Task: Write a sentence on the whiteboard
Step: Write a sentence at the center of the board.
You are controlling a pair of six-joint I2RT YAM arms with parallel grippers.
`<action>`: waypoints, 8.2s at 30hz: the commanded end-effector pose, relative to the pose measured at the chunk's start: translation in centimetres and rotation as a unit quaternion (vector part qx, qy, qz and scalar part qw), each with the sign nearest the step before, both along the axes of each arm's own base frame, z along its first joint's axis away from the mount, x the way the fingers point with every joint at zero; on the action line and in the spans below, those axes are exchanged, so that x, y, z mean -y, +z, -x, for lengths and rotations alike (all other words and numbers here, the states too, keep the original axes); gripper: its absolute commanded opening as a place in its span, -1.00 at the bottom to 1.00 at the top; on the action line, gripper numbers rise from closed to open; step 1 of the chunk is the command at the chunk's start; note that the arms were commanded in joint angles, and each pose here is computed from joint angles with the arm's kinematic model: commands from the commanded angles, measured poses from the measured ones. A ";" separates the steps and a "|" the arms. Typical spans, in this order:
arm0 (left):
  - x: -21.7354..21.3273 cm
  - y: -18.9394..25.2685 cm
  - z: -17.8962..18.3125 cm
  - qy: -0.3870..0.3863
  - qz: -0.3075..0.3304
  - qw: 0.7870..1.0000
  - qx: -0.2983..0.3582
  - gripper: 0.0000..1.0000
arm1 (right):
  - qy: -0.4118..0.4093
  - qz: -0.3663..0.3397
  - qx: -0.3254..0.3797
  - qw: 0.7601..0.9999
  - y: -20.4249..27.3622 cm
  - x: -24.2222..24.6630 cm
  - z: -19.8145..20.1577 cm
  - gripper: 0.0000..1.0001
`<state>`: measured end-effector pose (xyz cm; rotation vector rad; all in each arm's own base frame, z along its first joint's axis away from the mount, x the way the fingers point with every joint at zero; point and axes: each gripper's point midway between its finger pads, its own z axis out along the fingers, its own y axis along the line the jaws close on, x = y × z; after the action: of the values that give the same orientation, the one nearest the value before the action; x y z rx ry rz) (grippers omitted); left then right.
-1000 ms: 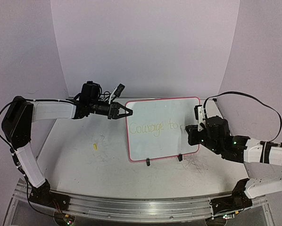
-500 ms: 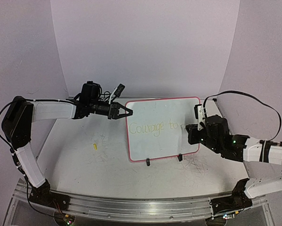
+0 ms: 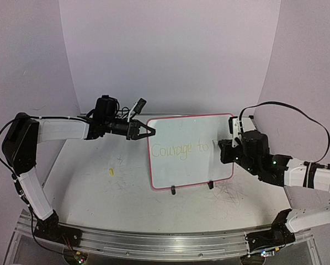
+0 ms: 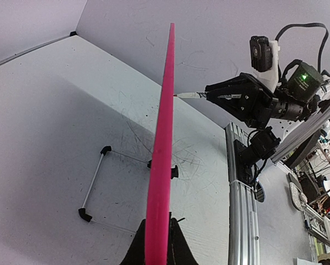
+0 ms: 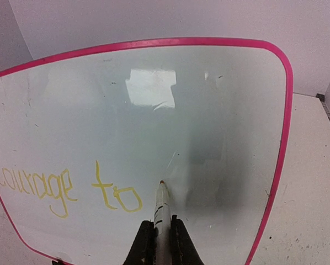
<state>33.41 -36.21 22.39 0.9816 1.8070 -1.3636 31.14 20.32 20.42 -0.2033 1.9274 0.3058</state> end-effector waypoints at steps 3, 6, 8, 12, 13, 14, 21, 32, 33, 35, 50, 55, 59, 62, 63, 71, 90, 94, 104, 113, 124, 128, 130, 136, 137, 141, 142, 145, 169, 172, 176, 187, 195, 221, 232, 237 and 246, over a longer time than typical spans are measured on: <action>-0.6 -0.6 -1.6 0.044 -0.027 0.998 0.045 -1.00 | -0.015 -0.022 0.049 0.998 4.0 -0.5 -1.6 -1.00; -0.6 -0.5 -1.6 0.044 -0.027 0.998 0.046 -1.00 | -0.021 -0.018 0.047 0.998 3.8 -0.4 -1.8 -1.00; -0.6 -0.6 -1.6 0.044 -0.027 0.998 0.046 -1.00 | -0.023 -0.018 0.045 0.999 3.5 -0.3 -1.8 -1.00; -0.6 -0.6 -1.6 0.043 -0.027 0.998 0.046 -1.00 | -0.027 -0.017 0.035 0.999 2.9 0.0 -1.5 -1.00; -0.6 -0.5 -1.6 0.043 -0.027 0.998 0.046 -1.00 | -0.027 -0.016 0.032 0.999 2.7 0.1 -1.4 -1.00; -0.6 -0.5 -1.6 0.042 -0.027 0.998 0.046 -1.00 | -0.027 -0.016 0.029 0.999 2.5 0.2 -1.2 -1.00; -0.6 -0.5 -1.6 0.042 -0.026 0.998 0.045 -1.00 | -0.019 -0.011 0.000 1.000 0.2 0.4 -0.4 -1.00; -0.5 -0.5 -1.5 0.041 -0.026 0.998 0.045 -1.00 | -0.008 -0.015 -0.039 0.999 -2.8 0.5 0.7 -1.00; -0.5 -0.5 -1.5 0.041 -0.026 0.998 0.045 -1.00 | -0.008 -0.015 -0.041 0.999 -3.0 0.5 0.8 -1.00; -0.6 -0.5 -1.5 0.041 -0.026 0.998 0.045 -1.00 | -0.008 -0.015 -0.043 0.999 -3.1 0.5 0.8 -1.00; -0.5 -0.6 -1.5 0.041 -0.027 0.998 0.045 -1.00 | 0.000 -0.023 -0.007 1.000 0.7 0.6 0.9 -1.00; -0.6 -0.4 -1.4 0.042 -0.027 0.998 0.048 -1.00 | -0.005 -0.020 -0.003 1.000 0.6 0.5 0.5 -1.00; -0.6 -0.4 -1.4 0.042 -0.026 0.998 0.047 -1.00 | -0.014 -0.023 0.001 1.000 0.6 0.6 0.2 -1.00; -0.5 -0.4 -1.4 0.041 -0.026 0.998 0.047 -1.00 | -0.019 -0.027 0.006 0.999 0.9 0.7 0.1 -1.00; -0.5 -0.5 -1.4 0.041 -0.026 0.998 0.047 -1.00 | -0.021 -0.027 0.007 0.999 0.9 0.8 0.0 -1.00; -0.5 -0.4 -1.4 0.041 -0.026 0.998 0.048 -1.00 | -0.045 -0.019 0.006 0.999 0.3 1.4 -0.4 -1.00; -0.6 -0.3 -1.2 0.039 -0.025 0.998 0.050 -1.00 | -0.052 -0.028 0.029 0.998 2.0 1.6 -0.8 -1.00; -0.6 -0.3 -1.2 0.038 -0.025 0.998 0.050 -1.00 | -0.045 -0.024 0.026 0.998 1.7 1.3 -0.7 -1.00; -0.5 -0.4 -1.1 0.037 -0.025 0.998 0.049 -1.00 | -0.025 -0.016 -0.010 1.000 -0.4 1.1 0.2 -1.00; -0.5 -0.4 -1.2 0.037 -0.025 0.998 0.049 -1.00 | -0.042 -0.004 -0.034 0.999 -2.5 2.1 0.8 -1.00; -0.5 -0.3 -1.1 0.038 -0.026 0.998 0.049 -1.00 | -0.063 -0.002 -0.012 0.998 -0.4 3.1 0.6 -1.00; -0.4 -0.5 -1.1 0.038 -0.026 0.998 0.048 -1.00 | -0.058 -0.021 -0.007 0.998 0.4 3.3 0.5 -1.00; -0.4 -0.4 -1.1 0.037 -0.026 0.998 0.049 -1.00 | -0.054 -0.024 -0.014 0.998 0.2 3.1 0.2 -1.00; -0.5 -0.2 -1.1 0.038 -0.025 0.998 0.051 -1.00 | -0.066 -0.027 -0.003 0.997 0.4 3.5 -0.3 -1.00; -0.5 -0.2 -1.1 0.038 -0.025 0.998 0.051 -1.00 | -0.067 -0.028 -0.001 0.997 0.5 3.6 -0.4 -1.00; -0.4 -0.3 -1.1 0.037 -0.025 0.998 0.050 -1.00 | -0.071 -0.031 0.007 0.997 0.9 3.7 -0.8 -1.00; -0.4 -0.3 -1.0 0.036 -0.025 0.998 0.050 -1.00 | -0.072 -0.030 0.008 0.997 0.9 3.7 -0.9 -1.00; -0.4 -0.4 -1.1 0.036 -0.025 0.998 0.049 -1.00 | -0.075 -0.029 0.014 0.997 1.2 3.7 -1.2 -1.00; -0.4 -0.3 -1.0 0.035 -0.025 0.998 0.051 -1.00 | -0.030 -0.018 -0.031 0.999 -1.5 2.9 0.2 -1.00; -0.5 -0.3 -1.1 0.036 -0.025 0.998 0.051 -1.00 | -0.031 -0.013 -0.043 0.998 -2.2 3.0 0.4 -1.00; -0.4 -0.3 -1.0 0.034 -0.025 0.998 0.051 -1.00 | -0.047 -0.005 -0.049 0.998 -2.7 3.7 0.5 -1.00; -0.4 -0.3 -1.0 0.035 -0.025 0.998 0.051 -1.00 | -0.083 -0.005 -0.020 0.996 -0.6 4.6 -0.5 -1.00; -0.4 -0.1 -0.9 0.035 -0.024 0.998 0.053 -1.00 | -0.083 -0.020 0.011 0.996 1.6 4.0 -1.4 -1.00; -0.5 -0.1 -0.9 0.036 -0.025 0.998 0.054 -1.00 | -0.080 -0.010 -0.046 0.996 -3.0 5.2 0.7 -1.00; -0.5 0.0 -0.9 0.036 -0.024 0.998 0.055 -1.00 | -0.092 -0.026 -0.022 0.995 -0.3 5.7 -0.2 -1.00; -0.5 0.1 -0.8 0.034 -0.023 0.998 0.056 -1.00 | -0.098 -0.041 -0.008 0.994 0.4 6.0 -0.8 -1.00; -0.4 0.1 -0.6 0.029 -0.022 0.998 0.055 -1.00 | -0.094 -0.038 0.006 0.995 1.1 5.5 -1.8 -1.00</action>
<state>33.25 -36.44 22.35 0.9837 1.8092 -1.3615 31.70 13.99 18.53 0.0158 1.9866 0.2087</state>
